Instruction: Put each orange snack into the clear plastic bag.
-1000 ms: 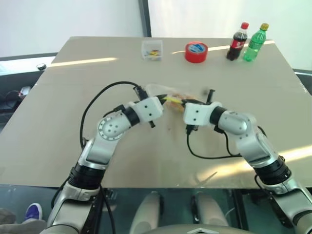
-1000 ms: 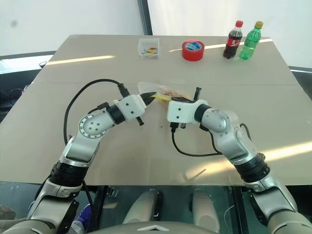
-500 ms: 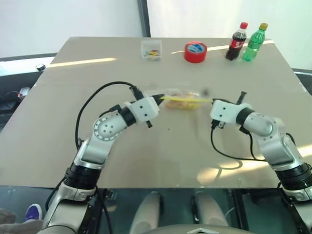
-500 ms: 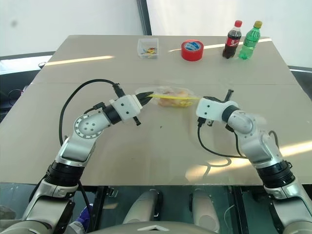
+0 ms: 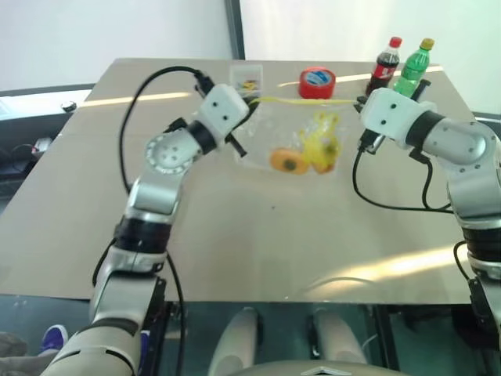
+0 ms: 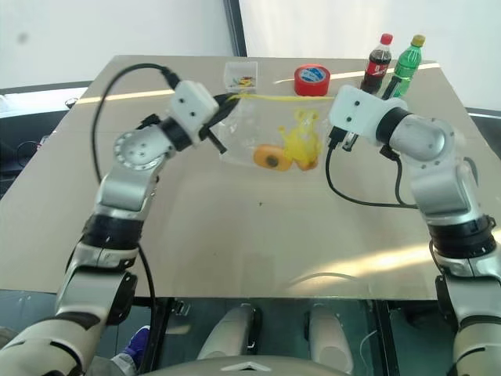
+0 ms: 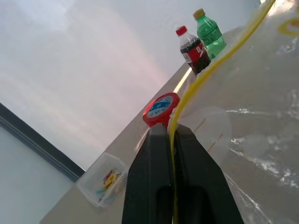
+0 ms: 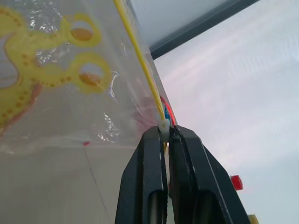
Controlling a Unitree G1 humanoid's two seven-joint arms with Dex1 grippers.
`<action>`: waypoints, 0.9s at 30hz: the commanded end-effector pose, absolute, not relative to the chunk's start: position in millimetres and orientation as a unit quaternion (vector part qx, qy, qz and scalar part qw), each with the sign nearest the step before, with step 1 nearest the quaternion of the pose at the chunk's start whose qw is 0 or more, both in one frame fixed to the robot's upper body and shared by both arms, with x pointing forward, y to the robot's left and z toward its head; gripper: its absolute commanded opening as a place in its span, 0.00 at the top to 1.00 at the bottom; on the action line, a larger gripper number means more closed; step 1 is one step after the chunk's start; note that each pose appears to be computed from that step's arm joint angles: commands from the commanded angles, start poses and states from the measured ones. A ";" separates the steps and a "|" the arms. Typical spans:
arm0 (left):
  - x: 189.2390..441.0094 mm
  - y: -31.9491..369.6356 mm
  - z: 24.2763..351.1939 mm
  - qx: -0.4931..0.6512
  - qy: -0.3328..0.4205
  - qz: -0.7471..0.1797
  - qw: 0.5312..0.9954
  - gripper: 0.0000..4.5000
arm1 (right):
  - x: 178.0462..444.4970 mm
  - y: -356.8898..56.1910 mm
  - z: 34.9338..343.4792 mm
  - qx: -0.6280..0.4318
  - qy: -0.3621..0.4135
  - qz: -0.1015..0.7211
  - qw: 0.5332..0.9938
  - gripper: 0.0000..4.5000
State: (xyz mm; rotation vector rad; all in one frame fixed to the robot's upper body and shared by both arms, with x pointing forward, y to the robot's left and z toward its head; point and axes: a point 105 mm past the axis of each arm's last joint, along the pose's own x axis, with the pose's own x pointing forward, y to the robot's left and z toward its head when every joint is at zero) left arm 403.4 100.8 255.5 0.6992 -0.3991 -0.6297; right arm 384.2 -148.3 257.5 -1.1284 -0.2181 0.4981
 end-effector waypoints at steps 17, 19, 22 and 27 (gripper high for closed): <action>323.6 112.8 118.6 0.394 -0.083 -0.442 0.801 1.00 | 296.7 -139.0 123.9 -0.440 0.041 0.341 0.829 0.96; 318.9 118.8 123.0 0.365 -0.072 -0.445 0.815 1.00 | 291.0 -141.8 127.5 -0.420 0.047 0.344 0.838 0.90; 312.1 125.6 132.0 0.331 -0.061 -0.450 0.827 0.80 | 286.5 -151.0 132.5 -0.409 0.053 0.341 0.845 0.67; 294.1 149.6 147.1 0.263 -0.024 -0.466 0.845 0.37 | 271.2 -173.5 137.4 -0.392 0.078 0.347 0.848 0.21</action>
